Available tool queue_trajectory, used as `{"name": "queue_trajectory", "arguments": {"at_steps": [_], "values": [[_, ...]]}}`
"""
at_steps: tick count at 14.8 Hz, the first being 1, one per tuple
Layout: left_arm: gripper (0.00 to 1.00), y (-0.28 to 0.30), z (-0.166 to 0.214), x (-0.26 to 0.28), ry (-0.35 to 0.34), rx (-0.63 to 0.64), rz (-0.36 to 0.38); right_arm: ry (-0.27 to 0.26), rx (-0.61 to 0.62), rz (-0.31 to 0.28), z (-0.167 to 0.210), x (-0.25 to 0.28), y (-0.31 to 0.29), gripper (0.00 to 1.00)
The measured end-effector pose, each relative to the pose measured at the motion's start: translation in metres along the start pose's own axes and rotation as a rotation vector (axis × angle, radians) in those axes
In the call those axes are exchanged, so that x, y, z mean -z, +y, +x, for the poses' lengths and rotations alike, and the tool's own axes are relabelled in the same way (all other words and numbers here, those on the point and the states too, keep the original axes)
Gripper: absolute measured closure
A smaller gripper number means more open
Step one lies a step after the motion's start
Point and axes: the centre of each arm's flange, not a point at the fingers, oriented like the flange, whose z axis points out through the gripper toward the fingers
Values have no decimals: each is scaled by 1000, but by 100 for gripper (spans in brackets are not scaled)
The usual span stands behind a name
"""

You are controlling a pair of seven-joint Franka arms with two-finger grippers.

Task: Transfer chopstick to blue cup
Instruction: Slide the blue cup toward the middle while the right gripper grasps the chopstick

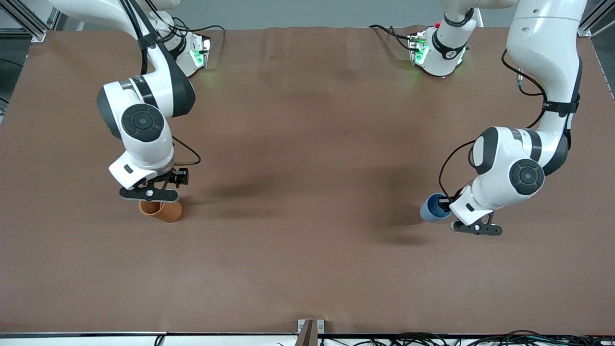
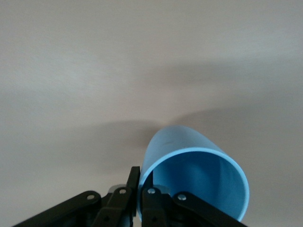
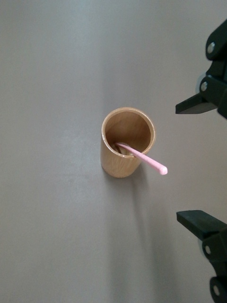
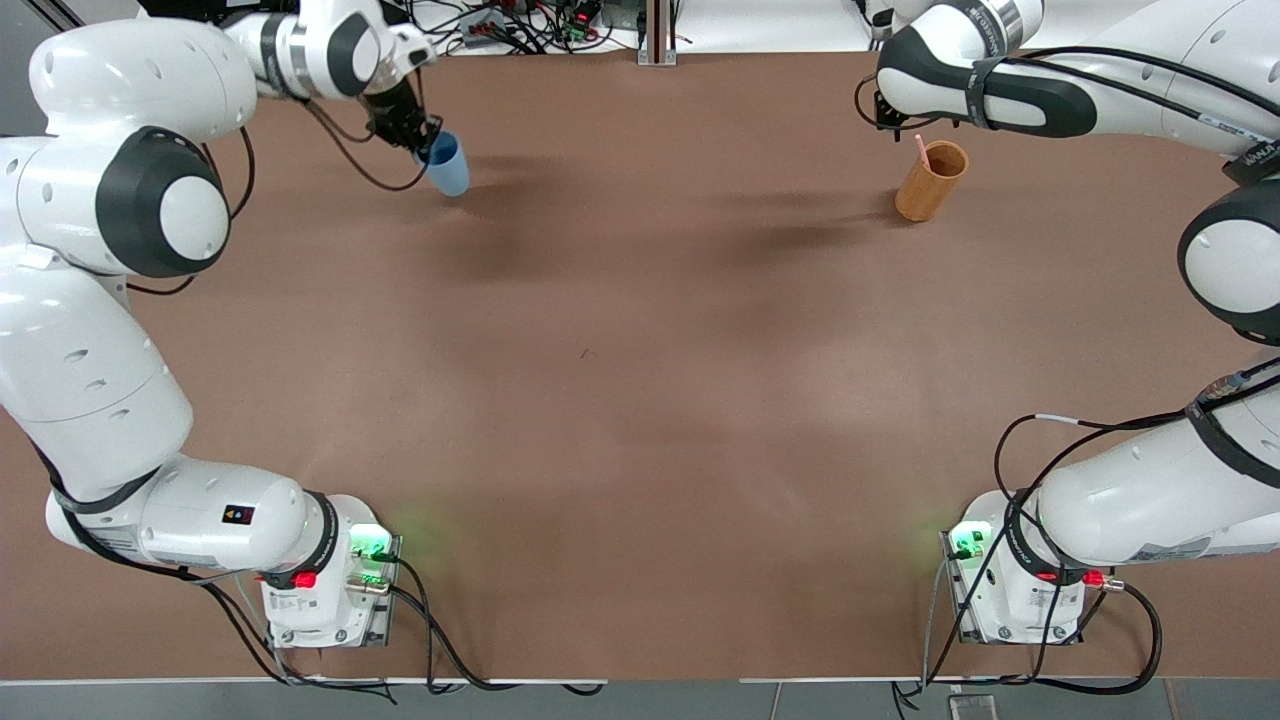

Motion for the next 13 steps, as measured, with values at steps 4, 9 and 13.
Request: {"name": "queue_trajectory", "arguments": {"at_steps": [4,9,13], "values": [[95,142,-29,23,-13,156,12,-5,0,1,0,-5,-2,20],[95,306,-77,-19,1,304,32,-5,0,8,3,-16,-3,39],[95,349,-77,-63,-14,348,9,0,13,-6,6,-25,-5,50]]}}
